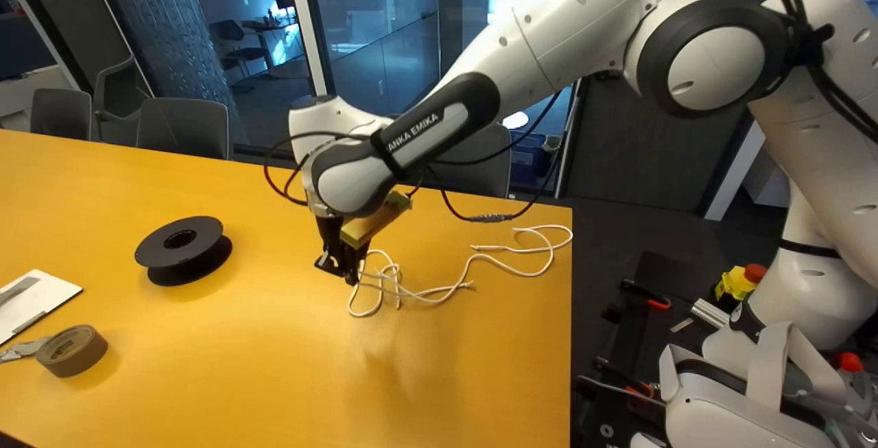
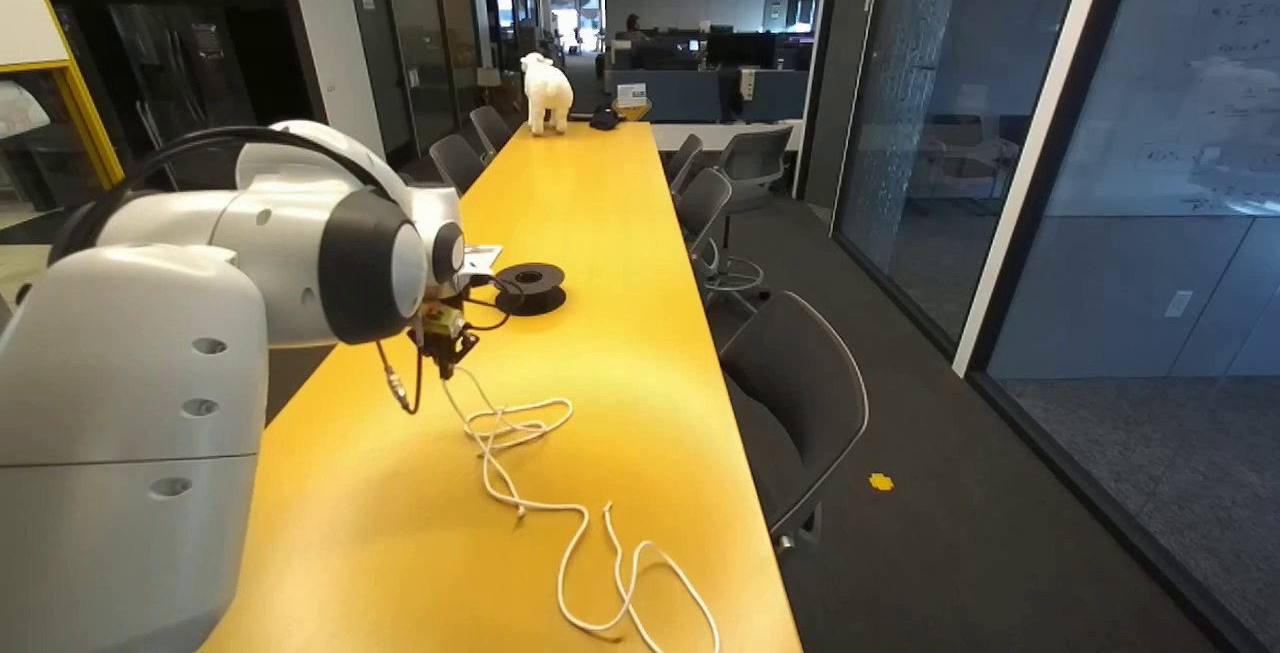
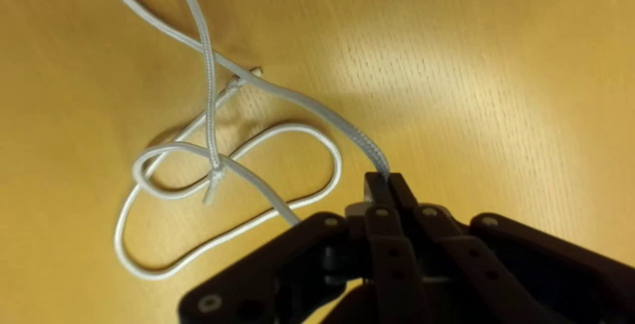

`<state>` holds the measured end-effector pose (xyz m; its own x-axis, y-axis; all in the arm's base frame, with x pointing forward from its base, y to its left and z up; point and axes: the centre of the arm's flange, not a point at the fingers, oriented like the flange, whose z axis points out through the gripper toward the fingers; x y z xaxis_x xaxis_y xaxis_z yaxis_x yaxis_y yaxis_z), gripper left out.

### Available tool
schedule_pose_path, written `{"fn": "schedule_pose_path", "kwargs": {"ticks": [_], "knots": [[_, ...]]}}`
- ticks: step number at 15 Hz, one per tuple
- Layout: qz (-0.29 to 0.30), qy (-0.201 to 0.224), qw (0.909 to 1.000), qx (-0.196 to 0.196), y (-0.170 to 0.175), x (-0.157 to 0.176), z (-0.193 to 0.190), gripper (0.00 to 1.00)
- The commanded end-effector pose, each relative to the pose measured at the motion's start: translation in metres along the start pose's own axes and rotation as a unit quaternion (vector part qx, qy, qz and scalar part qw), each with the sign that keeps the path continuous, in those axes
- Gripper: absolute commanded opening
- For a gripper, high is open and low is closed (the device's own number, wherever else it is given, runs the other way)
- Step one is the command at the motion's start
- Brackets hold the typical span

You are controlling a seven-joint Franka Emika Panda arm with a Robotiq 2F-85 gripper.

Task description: Untangle the ropes on the table

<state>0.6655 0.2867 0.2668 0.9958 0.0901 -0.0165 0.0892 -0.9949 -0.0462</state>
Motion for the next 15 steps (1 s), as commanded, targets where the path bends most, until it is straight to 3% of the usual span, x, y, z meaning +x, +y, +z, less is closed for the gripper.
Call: {"fn": "schedule_pose_path", "kwargs": {"ticks": [1,4,8,11,15], "knots": [[0.041,0.031,0.9986,-0.011,0.01,-0.02,-0.097,0.01],[0.092,0.091,0.9915,-0.012,0.011,-0.035,-0.173,0.01],[0.152,0.163,0.9749,-0.005,0.005,-0.061,-0.266,0.01],[0.177,0.203,0.9629,-0.005,-0.006,-0.077,-0.309,0.01],[0.191,0.238,0.952,-0.011,-0.032,-0.09,-0.335,0.01]]}}
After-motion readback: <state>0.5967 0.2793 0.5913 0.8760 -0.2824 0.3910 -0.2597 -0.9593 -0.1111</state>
